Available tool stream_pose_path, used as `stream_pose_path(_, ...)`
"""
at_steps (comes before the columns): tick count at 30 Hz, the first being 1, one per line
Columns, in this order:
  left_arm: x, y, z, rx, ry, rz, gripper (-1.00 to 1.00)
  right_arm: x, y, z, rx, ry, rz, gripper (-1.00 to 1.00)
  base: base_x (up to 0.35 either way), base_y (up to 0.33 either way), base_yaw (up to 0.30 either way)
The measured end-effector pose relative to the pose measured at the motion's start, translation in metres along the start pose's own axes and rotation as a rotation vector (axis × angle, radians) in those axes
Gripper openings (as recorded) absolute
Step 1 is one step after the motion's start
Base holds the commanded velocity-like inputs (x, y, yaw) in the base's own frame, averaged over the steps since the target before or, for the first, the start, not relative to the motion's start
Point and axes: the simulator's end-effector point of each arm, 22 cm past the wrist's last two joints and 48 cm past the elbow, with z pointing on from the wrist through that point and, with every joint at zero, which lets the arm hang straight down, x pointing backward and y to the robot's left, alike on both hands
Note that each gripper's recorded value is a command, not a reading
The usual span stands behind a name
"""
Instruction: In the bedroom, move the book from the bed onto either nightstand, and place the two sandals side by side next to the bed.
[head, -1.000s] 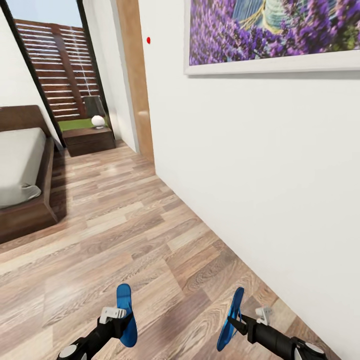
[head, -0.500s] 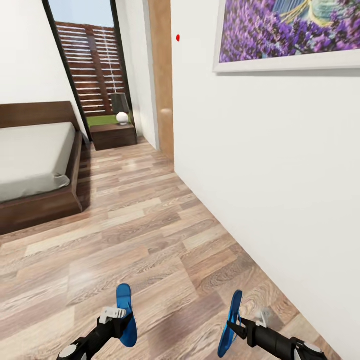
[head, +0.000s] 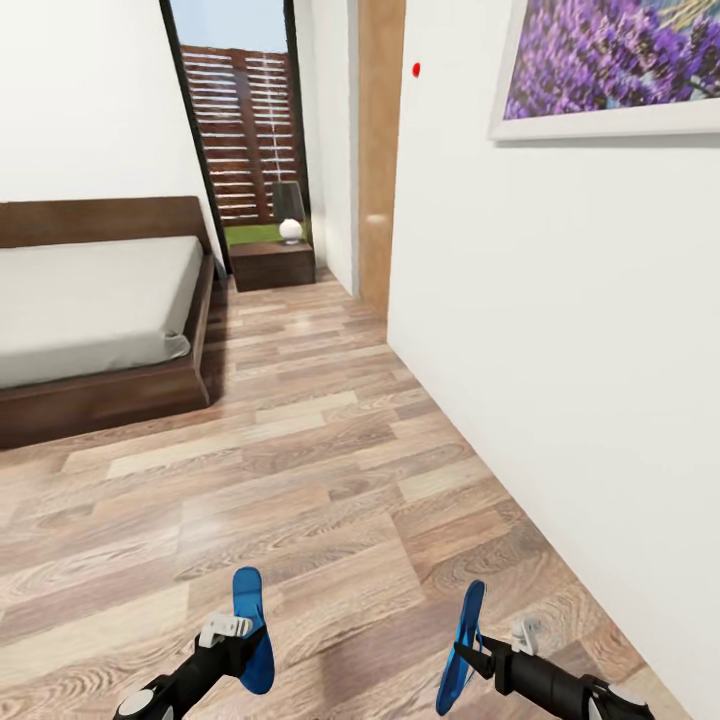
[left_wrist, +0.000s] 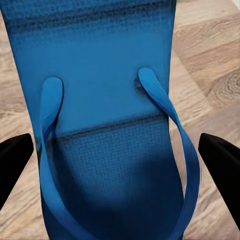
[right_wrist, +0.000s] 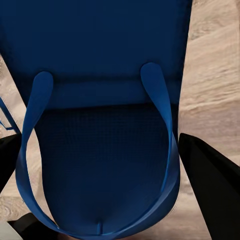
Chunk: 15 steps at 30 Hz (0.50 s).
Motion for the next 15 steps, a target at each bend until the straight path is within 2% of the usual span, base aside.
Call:
stream_pose_path(11,0.0031,-0.0001,0.0007,0.000,0.006,-0.003,-1.00,0.0025,-0.0010,0.0006,0.001,0.005,0.004,-1.00,0.000,0.000,0.265)
stream_pose_path(15,0.0034,-0.0003,0.0009,0.001,0.006,-0.003,-1.00,0.0038,-0.0005,0.0011,-0.001,0.008,0.003,-1.00,0.000,0.000,0.038)
